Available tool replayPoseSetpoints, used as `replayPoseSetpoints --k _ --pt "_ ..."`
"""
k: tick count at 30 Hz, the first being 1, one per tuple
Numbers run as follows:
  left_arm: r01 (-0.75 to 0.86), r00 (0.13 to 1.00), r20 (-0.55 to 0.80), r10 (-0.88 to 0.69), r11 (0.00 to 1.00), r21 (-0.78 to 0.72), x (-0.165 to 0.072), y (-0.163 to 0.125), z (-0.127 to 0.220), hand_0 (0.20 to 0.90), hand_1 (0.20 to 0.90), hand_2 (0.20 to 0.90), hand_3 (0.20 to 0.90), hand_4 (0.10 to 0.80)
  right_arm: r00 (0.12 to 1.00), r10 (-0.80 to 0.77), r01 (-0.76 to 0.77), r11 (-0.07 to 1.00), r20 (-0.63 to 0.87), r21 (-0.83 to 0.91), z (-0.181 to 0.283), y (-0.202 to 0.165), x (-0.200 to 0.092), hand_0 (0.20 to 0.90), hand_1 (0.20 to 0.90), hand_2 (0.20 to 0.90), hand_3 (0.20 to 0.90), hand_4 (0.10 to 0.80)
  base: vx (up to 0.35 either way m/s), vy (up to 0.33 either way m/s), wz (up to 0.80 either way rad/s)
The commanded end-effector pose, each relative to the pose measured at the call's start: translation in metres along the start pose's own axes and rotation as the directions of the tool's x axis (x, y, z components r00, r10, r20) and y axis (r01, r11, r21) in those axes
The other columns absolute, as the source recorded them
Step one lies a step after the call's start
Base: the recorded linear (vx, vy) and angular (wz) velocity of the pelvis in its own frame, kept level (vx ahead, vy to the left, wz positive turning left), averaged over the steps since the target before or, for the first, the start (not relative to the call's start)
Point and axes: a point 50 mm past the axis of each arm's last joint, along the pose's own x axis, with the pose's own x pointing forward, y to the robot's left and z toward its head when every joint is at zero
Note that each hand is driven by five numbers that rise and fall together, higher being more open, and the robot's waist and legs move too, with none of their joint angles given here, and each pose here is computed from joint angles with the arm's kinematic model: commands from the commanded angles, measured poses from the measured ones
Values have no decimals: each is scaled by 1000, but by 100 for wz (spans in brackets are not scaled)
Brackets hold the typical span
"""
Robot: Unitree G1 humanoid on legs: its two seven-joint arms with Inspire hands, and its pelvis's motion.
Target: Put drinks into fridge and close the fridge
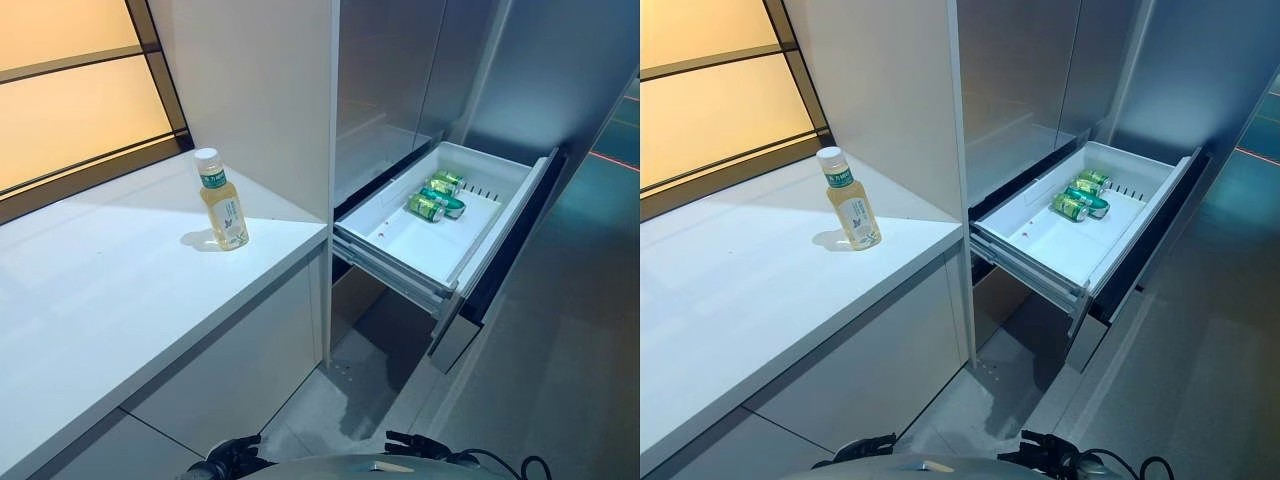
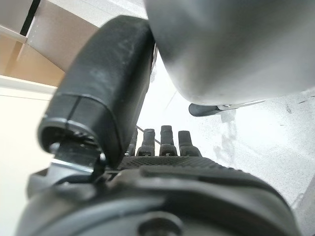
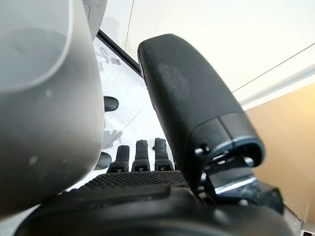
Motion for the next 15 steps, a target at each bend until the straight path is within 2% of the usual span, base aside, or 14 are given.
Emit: replayPoseSetpoints --k 1,6,9,11,13,14,15 --pt "55 998 42 -53 997 -45 6 -20 11 900 900 900 900 800 998 32 -32 999 -50 12 -9 3 0 900 900 900 900 800 0 0 0" --pt "21 997 76 -15 996 -81 5 -17 14 900 900 900 900 800 998 33 -33 999 -53 9 -10 3 0 900 900 900 900 800 0 0 0" --pt "-43 986 159 57 995 -93 5 -10 26 900 900 900 900 800 998 35 -34 999 -55 3 -8 2 0 900 900 900 900 800 0 0 0" --pt "-68 967 243 78 997 -49 3 -6 41 900 900 900 900 800 998 32 -32 999 -56 1 -6 1 0 900 900 900 900 800 0 0 0" --pt "-18 932 360 31 999 -41 1 -6 65 900 900 900 900 800 998 26 -26 1000 -53 -9 -1 -2 0 900 900 900 900 800 -16 6 0" --pt "62 908 418 -35 997 -50 -1 -8 81 900 900 900 900 800 999 22 -23 1000 -48 -14 1 -4 -1 900 900 900 900 800 -72 19 1" --pt "209 849 498 -176 978 -11 -8 -17 109 900 900 900 900 800 999 15 -16 1000 -40 -19 6 -8 -2 900 900 900 900 800 -86 25 1"
